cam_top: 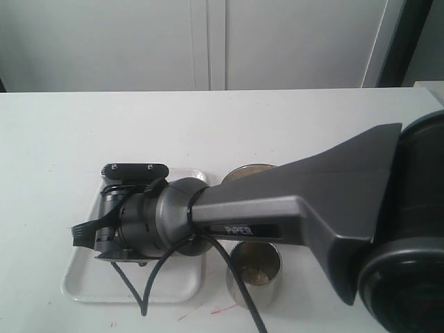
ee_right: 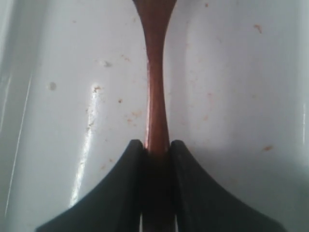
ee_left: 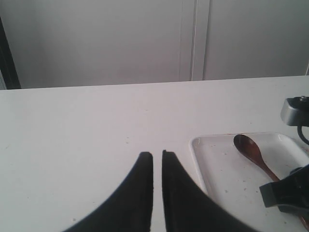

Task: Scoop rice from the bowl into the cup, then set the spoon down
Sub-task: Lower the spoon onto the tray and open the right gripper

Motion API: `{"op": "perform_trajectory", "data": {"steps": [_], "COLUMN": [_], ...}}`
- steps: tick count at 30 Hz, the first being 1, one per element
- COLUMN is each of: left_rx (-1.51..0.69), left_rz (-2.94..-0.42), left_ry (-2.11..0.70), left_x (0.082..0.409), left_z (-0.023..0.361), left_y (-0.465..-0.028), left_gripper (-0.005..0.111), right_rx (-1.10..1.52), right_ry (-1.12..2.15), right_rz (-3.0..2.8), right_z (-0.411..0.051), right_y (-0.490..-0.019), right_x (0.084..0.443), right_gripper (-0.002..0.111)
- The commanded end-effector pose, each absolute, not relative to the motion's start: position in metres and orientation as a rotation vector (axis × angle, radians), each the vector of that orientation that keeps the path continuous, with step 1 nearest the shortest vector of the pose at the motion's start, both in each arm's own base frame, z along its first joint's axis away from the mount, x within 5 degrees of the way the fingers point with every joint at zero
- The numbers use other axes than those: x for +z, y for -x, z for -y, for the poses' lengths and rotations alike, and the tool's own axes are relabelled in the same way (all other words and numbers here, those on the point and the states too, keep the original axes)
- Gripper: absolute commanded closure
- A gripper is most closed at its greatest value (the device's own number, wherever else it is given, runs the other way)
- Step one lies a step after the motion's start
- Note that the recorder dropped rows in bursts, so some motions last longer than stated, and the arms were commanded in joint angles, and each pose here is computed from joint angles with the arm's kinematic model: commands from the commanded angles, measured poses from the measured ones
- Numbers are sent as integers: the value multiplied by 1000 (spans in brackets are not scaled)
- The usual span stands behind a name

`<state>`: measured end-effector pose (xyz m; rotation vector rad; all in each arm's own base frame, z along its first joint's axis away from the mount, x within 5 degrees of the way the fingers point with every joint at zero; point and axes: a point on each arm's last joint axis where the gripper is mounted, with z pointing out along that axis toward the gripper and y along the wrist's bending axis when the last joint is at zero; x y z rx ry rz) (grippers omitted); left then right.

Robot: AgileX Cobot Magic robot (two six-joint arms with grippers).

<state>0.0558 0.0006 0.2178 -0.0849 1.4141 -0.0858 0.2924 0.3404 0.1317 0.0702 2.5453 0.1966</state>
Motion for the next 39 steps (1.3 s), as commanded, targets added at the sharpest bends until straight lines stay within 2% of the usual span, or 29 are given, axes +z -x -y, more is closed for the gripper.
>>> {"op": "perform_trajectory", "data": {"steps": [1, 5, 7, 16, 19, 25, 32, 39], "left_rx": [-95, -95, -95, -95, -95, -95, -95, -95], "left_rz": [-1402, -1402, -1402, -1402, -1402, -1402, -1402, -1402], "left_ry": [83, 83, 83, 83, 83, 83, 83, 83], "left_x": [220, 220, 220, 220, 220, 220, 220, 220], "left_z": [0, 0, 0, 0, 0, 0, 0, 0], "left_y": [-55, -55, -55, -55, -55, -55, -55, -55], "left_gripper": [92, 92, 92, 92, 92, 92, 92, 92], "right_rx": [198, 204, 204, 205, 203, 235, 193, 158], "right_ry": [-63, -65, -62, -64, -68, -33, 332, 522], "right_rz": [-2543, -2545, -2546, -2550, -2551, -2516, -2410, -2292], "right_z": [-341, -341, -341, -341, -341, -342, -344, -332], "right_y": [-292, -292, -292, -291, -291, -288, -273, -238], "right_x": [133, 133, 133, 133, 134, 155, 203, 247], "right_gripper": [108, 108, 104, 71, 63, 62, 62, 62]}}
